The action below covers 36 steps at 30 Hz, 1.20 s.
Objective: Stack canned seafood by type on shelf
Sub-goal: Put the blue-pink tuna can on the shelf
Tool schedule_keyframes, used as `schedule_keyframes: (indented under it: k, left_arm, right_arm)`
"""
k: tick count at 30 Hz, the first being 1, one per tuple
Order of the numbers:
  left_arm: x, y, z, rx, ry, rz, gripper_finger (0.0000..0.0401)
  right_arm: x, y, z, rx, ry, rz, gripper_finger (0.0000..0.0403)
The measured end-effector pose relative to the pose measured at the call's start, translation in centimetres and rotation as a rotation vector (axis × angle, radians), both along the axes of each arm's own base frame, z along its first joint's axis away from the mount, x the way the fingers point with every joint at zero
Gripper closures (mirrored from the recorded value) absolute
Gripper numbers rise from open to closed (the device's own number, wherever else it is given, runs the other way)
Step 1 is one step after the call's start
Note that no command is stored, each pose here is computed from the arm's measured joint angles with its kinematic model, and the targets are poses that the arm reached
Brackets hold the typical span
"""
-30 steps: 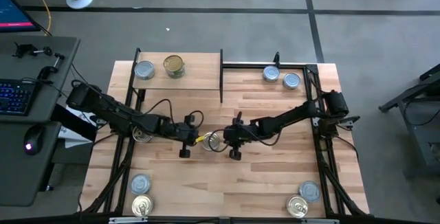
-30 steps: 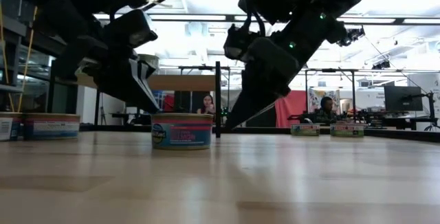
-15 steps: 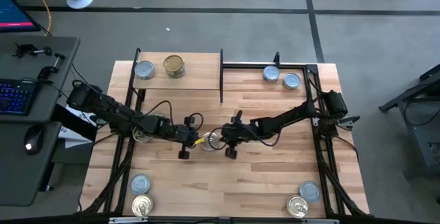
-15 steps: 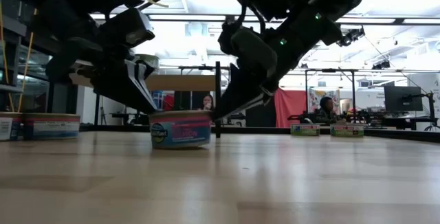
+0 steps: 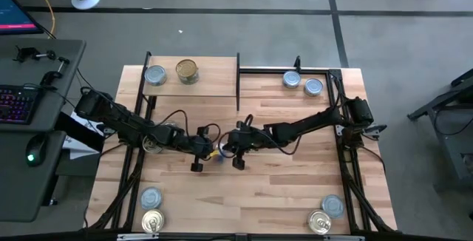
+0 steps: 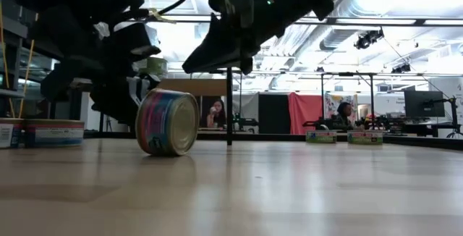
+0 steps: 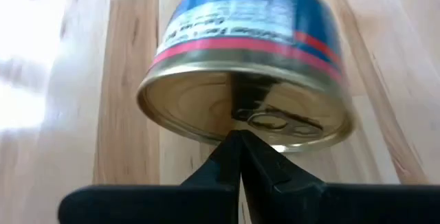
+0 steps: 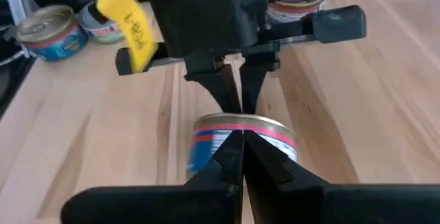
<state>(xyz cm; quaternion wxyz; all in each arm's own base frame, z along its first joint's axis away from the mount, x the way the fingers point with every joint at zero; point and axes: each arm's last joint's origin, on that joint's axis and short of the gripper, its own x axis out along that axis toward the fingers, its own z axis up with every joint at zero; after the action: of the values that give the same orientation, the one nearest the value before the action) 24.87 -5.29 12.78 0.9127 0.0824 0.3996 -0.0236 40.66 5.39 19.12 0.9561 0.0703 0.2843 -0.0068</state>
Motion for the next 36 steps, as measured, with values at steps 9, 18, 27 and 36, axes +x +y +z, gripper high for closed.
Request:
schedule_keyframes:
  k: [9, 18, 27, 36]
  left_arm:
    - [-0.9, 0.3, -0.3, -0.056, 0.088, 0.121, 0.0401]
    - [-4.1, 0.5, 4.4, -0.118, -0.006, 0.312, 0.0401]
    - [-7.5, -0.5, 9.2, -0.315, -0.283, 0.467, 0.0401]
    - [-9.6, -1.1, 13.7, -0.637, -0.579, 0.422, 0.0401]
  right_arm:
    - [1.1, -0.9, 4.0, -0.038, 0.078, -0.004, 0.0403]
    - [2.7, -2.9, 9.5, -0.086, 0.260, 0.354, 0.0346]
    - [6.3, -2.2, 7.3, -0.255, 0.381, 0.581, 0.0152]
    - [7.8, -0.1, 4.7, -0.497, 0.423, 0.809, 0.0115]
